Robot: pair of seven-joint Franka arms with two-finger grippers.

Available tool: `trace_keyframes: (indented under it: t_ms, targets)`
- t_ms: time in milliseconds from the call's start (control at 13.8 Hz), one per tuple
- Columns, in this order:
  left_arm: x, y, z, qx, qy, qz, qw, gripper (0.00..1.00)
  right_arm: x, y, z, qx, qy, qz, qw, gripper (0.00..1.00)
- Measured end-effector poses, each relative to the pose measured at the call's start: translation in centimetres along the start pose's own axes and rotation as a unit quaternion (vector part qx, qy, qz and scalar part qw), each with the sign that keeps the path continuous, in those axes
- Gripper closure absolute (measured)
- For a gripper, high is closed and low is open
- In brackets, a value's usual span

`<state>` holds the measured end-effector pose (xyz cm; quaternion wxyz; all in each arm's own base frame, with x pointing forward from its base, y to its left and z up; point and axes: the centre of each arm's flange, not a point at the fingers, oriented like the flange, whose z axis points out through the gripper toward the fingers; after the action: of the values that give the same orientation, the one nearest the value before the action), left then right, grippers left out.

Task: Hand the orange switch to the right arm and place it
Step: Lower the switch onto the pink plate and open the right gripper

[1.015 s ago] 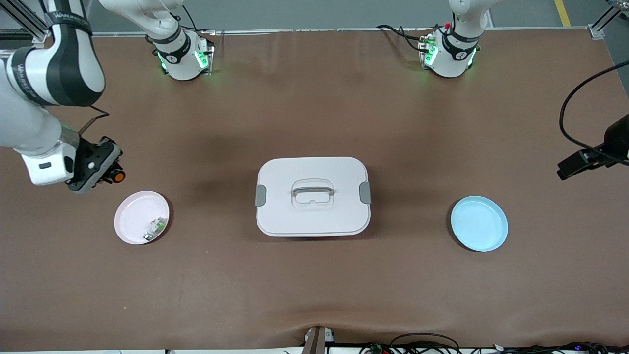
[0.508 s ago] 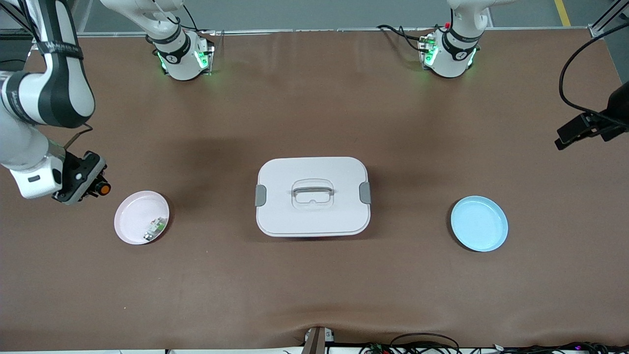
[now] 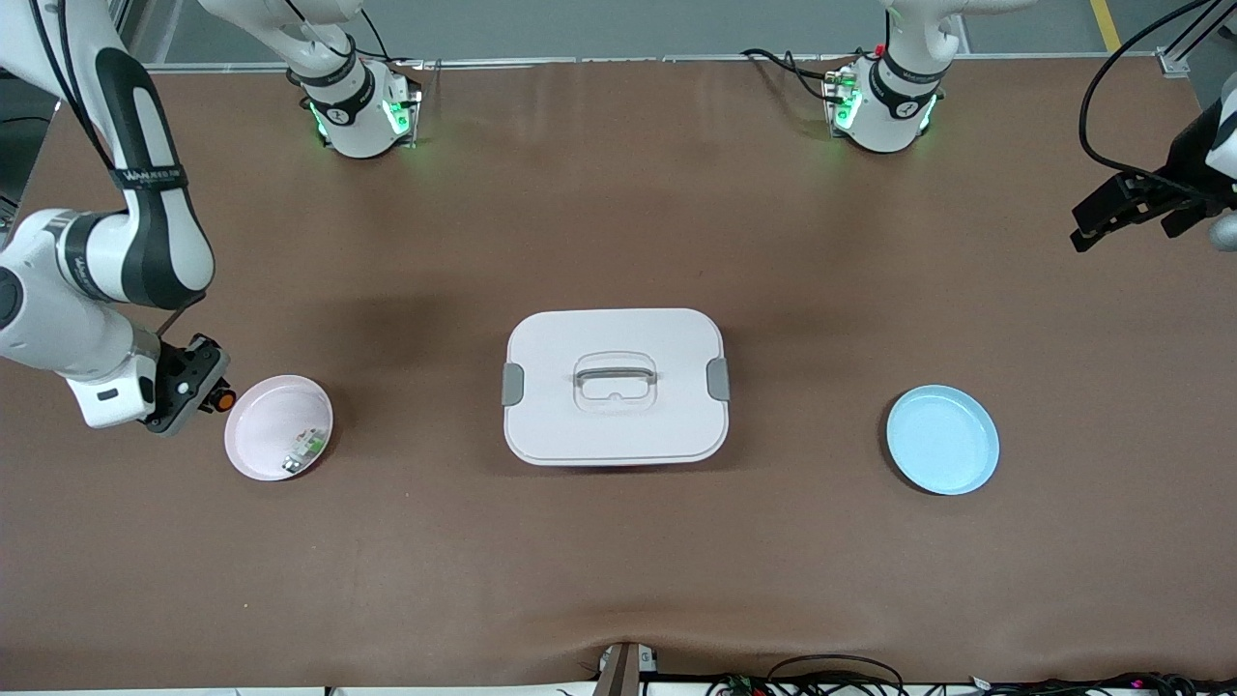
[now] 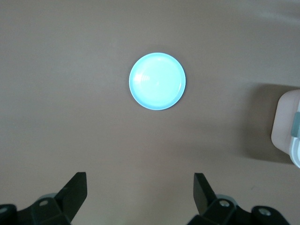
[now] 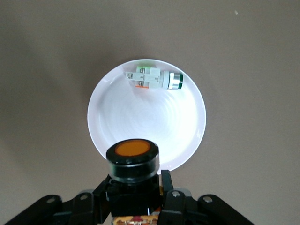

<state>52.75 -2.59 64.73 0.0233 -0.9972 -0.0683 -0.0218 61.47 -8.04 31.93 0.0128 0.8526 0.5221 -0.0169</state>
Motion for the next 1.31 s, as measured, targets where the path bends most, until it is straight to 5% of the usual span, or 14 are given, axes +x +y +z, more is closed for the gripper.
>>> trace_keyframes:
  t_ms: [1305]
  targets:
    - [-1.6,1.5,-1.2,-0.004,-0.008,0.058,0.998,0.0,1.6,1.4,12.5,-0.024,0.006,-0.011,1.0,0.59]
